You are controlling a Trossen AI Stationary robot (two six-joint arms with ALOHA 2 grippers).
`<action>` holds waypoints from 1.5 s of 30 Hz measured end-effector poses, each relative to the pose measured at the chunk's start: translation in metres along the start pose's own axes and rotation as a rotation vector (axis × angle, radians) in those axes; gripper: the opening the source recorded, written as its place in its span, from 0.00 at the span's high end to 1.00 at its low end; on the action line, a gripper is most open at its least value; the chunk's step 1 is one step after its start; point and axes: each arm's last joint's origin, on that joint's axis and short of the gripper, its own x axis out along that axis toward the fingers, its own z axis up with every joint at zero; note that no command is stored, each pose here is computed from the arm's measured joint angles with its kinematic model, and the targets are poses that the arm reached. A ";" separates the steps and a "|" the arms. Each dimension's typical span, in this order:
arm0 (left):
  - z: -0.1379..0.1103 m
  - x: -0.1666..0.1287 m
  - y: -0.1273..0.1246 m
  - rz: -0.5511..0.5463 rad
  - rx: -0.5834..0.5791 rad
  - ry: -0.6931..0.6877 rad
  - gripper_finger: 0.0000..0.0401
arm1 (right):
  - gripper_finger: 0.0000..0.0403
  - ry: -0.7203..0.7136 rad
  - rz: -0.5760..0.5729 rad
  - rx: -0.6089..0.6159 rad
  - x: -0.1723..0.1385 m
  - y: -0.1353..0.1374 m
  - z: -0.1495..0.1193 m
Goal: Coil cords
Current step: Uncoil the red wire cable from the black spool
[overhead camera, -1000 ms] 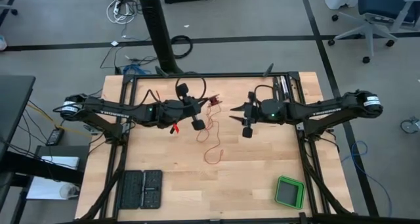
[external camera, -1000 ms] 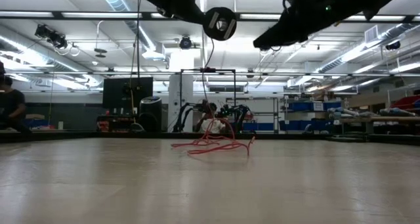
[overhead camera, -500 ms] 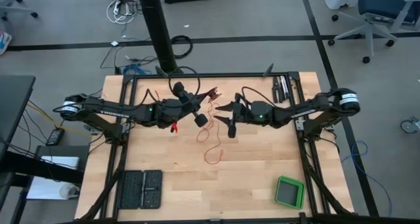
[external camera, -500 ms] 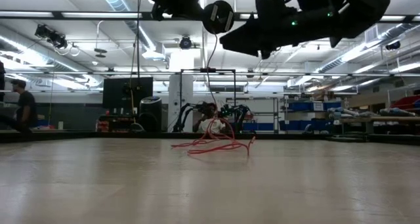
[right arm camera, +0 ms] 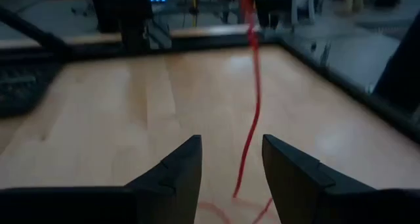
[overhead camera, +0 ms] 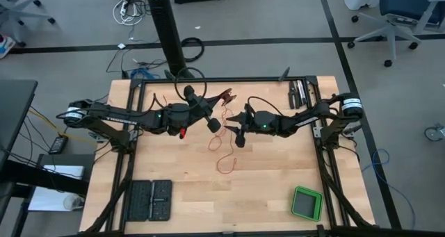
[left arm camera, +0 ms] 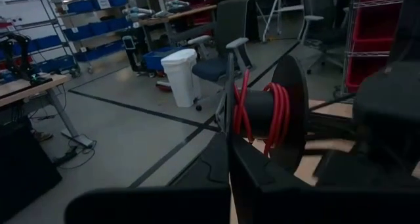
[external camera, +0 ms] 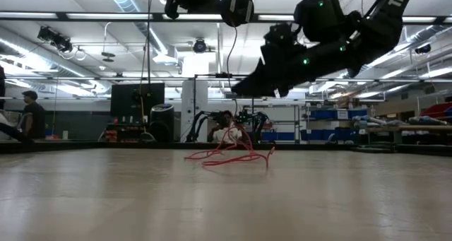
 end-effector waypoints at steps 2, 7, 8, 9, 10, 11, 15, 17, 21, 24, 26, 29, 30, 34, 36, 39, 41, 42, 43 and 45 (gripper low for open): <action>0.000 0.000 0.000 -0.001 0.000 0.000 1.00 | 0.61 0.012 -0.001 -0.002 0.002 0.000 -0.005; 0.000 0.000 0.000 -0.003 0.001 -0.001 1.00 | 0.62 -0.015 0.000 -0.005 0.005 0.001 -0.006; 0.000 0.000 0.000 -0.003 0.001 0.000 1.00 | 0.62 -0.016 -0.001 -0.008 0.005 0.000 -0.006; 0.000 0.000 0.000 -0.003 0.002 0.000 1.00 | 0.62 -0.016 -0.002 -0.011 0.005 0.000 -0.006; 0.000 0.000 0.000 -0.003 0.002 0.000 1.00 | 0.63 -0.017 -0.004 -0.012 0.005 -0.001 -0.006; 0.000 0.000 0.000 -0.003 0.000 -0.002 1.00 | 0.63 -0.021 -0.007 -0.011 0.005 -0.002 -0.005; 0.002 0.000 0.000 -0.004 -0.009 -0.013 1.00 | 0.69 -0.023 -0.019 -0.017 0.006 -0.006 -0.005; 0.004 0.000 0.000 -0.015 -0.022 -0.030 1.00 | 0.74 -0.034 -0.025 -0.015 0.006 -0.007 -0.003; 0.006 0.000 0.000 -0.021 -0.037 -0.049 1.00 | 0.83 -0.041 -0.028 -0.026 0.006 -0.009 -0.003; 0.006 0.000 0.000 -0.021 -0.043 -0.056 1.00 | 0.90 -0.047 -0.016 -0.038 0.006 -0.008 -0.002; 0.007 0.000 0.000 -0.021 -0.042 -0.057 1.00 | 0.96 -0.044 -0.012 -0.039 0.006 -0.008 -0.002; 0.007 0.000 0.000 -0.021 -0.040 -0.057 1.00 | 0.98 -0.042 -0.004 -0.048 0.006 -0.008 -0.003; 0.007 0.000 0.000 -0.020 -0.033 -0.057 1.00 | 0.99 -0.038 -0.003 -0.049 0.006 -0.008 -0.003; 0.006 0.000 0.001 0.008 0.052 -0.049 1.00 | 0.99 -0.006 0.050 -0.065 0.005 -0.001 -0.006; 0.006 0.000 0.002 0.025 0.077 -0.047 1.00 | 0.99 0.006 0.091 -0.069 0.005 0.003 -0.008; 0.005 0.002 0.004 0.039 0.097 -0.042 1.00 | 1.00 0.068 0.175 -0.018 0.010 0.007 -0.004; 0.003 0.004 0.007 0.050 0.140 -0.024 1.00 | 1.00 0.101 0.252 0.000 0.016 0.010 0.004; 0.002 0.005 0.008 0.056 0.174 -0.008 1.00 | 1.00 0.115 0.287 -0.004 0.018 0.012 0.008; 0.000 0.006 0.009 0.063 0.200 0.009 1.00 | 1.00 0.123 0.324 -0.015 0.019 0.015 0.012; -0.005 0.007 0.011 0.075 0.278 0.056 1.00 | 1.00 0.133 0.381 -0.052 0.019 0.022 0.023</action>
